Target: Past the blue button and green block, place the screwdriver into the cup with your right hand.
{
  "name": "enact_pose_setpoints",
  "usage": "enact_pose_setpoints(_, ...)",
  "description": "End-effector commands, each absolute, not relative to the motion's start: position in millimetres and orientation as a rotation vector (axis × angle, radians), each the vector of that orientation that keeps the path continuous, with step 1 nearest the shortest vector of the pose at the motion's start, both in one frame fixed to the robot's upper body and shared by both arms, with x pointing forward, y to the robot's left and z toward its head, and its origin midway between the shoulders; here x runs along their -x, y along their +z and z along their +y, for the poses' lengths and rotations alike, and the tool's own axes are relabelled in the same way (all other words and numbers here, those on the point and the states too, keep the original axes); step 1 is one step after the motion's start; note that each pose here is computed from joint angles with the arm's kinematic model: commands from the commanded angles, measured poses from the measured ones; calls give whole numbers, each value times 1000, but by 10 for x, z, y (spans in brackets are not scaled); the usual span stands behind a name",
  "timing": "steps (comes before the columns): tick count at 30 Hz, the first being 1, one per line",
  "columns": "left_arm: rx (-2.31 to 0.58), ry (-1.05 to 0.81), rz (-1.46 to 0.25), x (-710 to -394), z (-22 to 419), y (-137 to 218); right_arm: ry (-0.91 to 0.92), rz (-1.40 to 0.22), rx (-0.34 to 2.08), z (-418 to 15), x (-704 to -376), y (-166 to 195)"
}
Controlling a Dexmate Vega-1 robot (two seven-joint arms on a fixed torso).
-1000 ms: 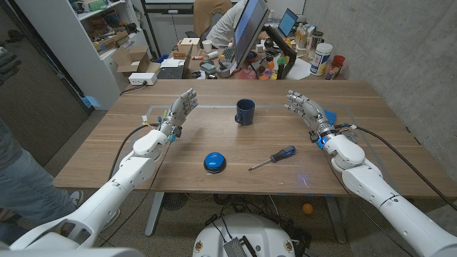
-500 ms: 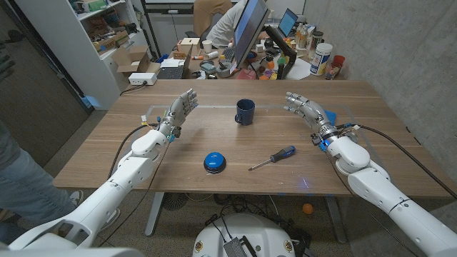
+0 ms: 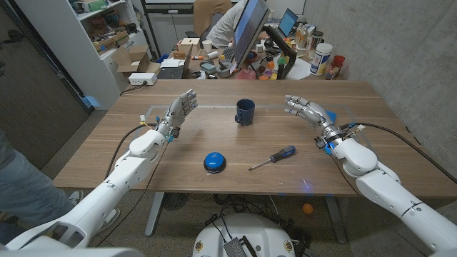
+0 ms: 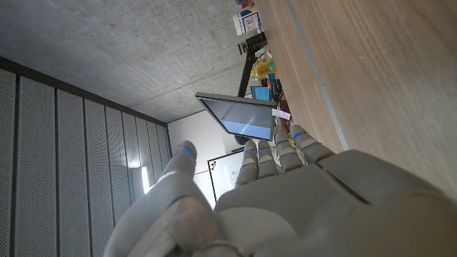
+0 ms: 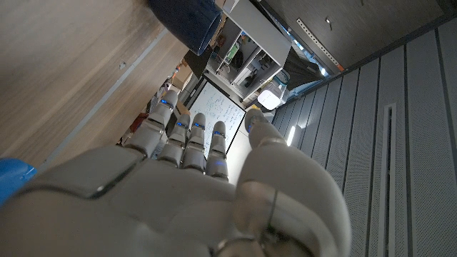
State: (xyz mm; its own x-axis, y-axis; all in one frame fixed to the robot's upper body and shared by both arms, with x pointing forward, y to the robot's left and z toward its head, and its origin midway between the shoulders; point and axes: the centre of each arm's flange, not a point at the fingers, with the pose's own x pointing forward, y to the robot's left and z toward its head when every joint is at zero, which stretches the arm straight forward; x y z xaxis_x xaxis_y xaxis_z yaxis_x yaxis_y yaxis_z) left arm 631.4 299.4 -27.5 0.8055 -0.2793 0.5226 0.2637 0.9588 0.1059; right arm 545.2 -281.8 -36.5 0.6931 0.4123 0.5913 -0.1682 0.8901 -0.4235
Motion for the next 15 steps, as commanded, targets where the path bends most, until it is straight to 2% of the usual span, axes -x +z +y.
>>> enact_pose_setpoints(1,-47,-293,-560,-6242,3030,-267,379,-754,503,-2803,-5290,-359)
enact_pose_setpoints(15,-67,-295,-558,-6223,3034,-250,398,-799,646,-2786,-5084,-291)
